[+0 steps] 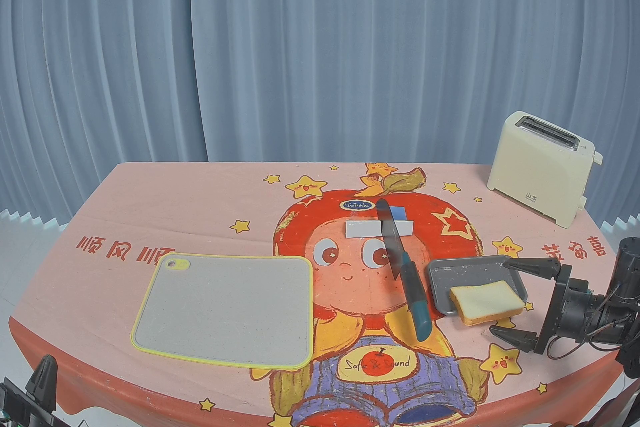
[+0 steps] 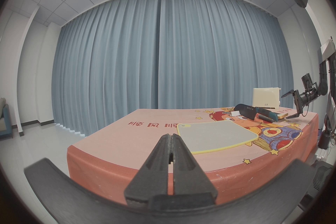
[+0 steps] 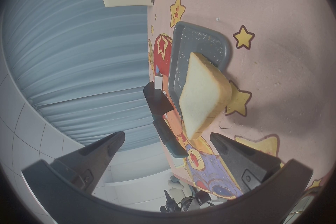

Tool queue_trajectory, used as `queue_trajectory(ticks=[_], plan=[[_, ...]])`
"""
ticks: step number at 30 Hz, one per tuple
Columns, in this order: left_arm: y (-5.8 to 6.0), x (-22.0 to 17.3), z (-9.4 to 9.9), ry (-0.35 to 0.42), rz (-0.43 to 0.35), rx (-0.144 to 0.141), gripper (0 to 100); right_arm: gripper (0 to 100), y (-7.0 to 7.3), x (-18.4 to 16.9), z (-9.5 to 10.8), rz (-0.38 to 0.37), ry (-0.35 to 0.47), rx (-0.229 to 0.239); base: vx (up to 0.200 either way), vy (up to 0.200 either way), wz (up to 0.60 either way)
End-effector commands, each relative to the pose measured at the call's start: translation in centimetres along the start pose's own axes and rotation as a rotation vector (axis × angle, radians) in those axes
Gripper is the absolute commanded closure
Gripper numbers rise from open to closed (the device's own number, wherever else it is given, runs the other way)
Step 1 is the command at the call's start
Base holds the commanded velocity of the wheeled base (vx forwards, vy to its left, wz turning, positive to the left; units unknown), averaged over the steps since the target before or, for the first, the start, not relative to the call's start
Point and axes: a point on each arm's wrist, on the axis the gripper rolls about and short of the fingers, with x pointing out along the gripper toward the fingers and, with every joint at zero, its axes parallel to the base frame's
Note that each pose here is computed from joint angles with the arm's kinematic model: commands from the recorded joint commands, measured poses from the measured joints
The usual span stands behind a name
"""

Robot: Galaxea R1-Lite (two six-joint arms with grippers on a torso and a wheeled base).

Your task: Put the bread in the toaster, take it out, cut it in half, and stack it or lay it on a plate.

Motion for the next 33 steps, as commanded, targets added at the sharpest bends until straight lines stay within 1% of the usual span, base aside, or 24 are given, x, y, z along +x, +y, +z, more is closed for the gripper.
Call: queue_trajectory(ticks=[1, 5, 14, 25, 33], plan=[[0.00, 0.07, -0.51, 0.010, 0.000, 0.000, 100, 0, -0.21, 0.31, 0.30, -0.012, -0.006, 0.008, 0.000, 0.000, 0.00], [0.00, 0.06, -0.51, 0.009, 0.000, 0.000, 100, 0, -0.21, 0.29, 0.26, 0.003, -0.006, -0.001, 0.000, 0.000, 0.00], [0.00, 0.07, -0.51, 0.010, 0.000, 0.000, 100, 0, -0.20, 0.41, 0.36, 0.002, -0.007, -0.001, 0.000, 0.000, 0.00], [0.00, 0.07, -0.51, 0.010, 0.000, 0.000, 100, 0, -0.40, 0.73, 1.20, -0.014, -0.037, 0.019, 0.000, 0.000, 0.00], [0.00, 0.06, -0.50, 0.007, 0.000, 0.000, 100, 0, -0.36, 0.72, 1.26, -0.012, -0.039, 0.017, 0.000, 0.000, 0.00]])
